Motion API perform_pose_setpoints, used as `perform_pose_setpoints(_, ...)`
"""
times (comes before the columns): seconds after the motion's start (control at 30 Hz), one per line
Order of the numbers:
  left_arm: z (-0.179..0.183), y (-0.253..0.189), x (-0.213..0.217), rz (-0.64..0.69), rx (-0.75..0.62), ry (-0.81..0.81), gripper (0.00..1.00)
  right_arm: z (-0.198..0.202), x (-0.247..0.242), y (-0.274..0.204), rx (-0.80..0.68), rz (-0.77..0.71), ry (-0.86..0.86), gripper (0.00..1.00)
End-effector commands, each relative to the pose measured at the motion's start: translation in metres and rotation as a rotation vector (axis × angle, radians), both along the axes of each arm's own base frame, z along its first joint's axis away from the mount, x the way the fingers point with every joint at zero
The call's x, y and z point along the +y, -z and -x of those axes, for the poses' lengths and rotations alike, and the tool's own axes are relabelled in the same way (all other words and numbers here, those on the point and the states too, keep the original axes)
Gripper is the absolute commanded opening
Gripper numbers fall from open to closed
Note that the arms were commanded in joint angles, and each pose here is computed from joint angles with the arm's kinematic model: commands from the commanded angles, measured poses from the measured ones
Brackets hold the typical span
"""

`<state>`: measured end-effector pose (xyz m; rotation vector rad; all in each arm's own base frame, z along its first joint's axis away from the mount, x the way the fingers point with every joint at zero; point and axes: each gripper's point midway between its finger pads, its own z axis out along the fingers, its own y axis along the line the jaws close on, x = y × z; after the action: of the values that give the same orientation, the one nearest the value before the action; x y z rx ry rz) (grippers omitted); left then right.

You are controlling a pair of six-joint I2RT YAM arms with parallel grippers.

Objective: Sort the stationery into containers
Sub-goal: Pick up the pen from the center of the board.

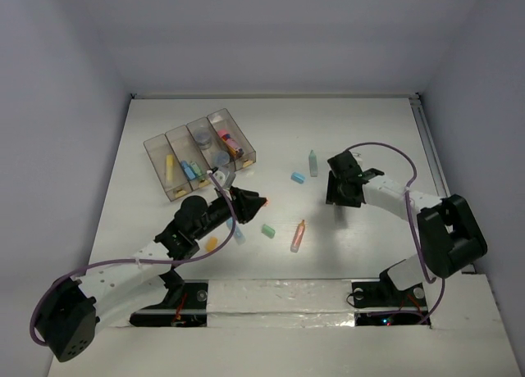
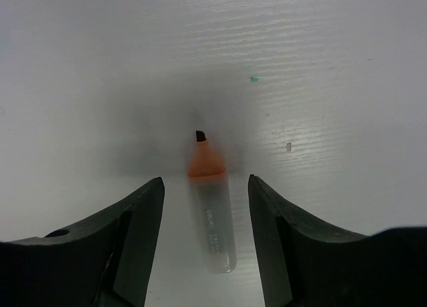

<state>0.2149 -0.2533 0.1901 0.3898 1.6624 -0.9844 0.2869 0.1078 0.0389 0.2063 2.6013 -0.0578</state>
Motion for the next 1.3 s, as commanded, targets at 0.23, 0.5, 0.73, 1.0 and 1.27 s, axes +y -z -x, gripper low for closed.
perform_pose_setpoints(0.23, 0.002, -0.026, -0.006, 0.058, -0.07, 0.032, 0.35, -0.003, 0.004, 0.008, 0.069, -0.057, -0.019, 0.55)
perform_pose_setpoints(0.5, 0.005, -0.026, -0.012, 0.066, -0.062, 0.063, 0.43, -0.007, 0.01, 0.013, 0.074, -0.077, -0.026, 0.23)
perform_pose_setpoints(0.73, 0.012, -0.028, -0.022, 0.098, -0.046, 0.123, 0.8, -0.034, 0.01, -0.063, -0.207, -0.137, -0.019, 0.12)
perform_pose_setpoints(1.0, 0.007, -0.019, -0.03, 0.114, 0.019, 0.122, 0.99, -0.044, 0.078, -0.148, -0.437, -0.425, -0.164, 0.11)
perform_pose_setpoints(1.27, -0.003, -0.008, -0.041, 0.075, 0.055, 0.128, 0.84, -0.039, 0.173, -0.178, -0.505, -0.607, -0.329, 0.11)
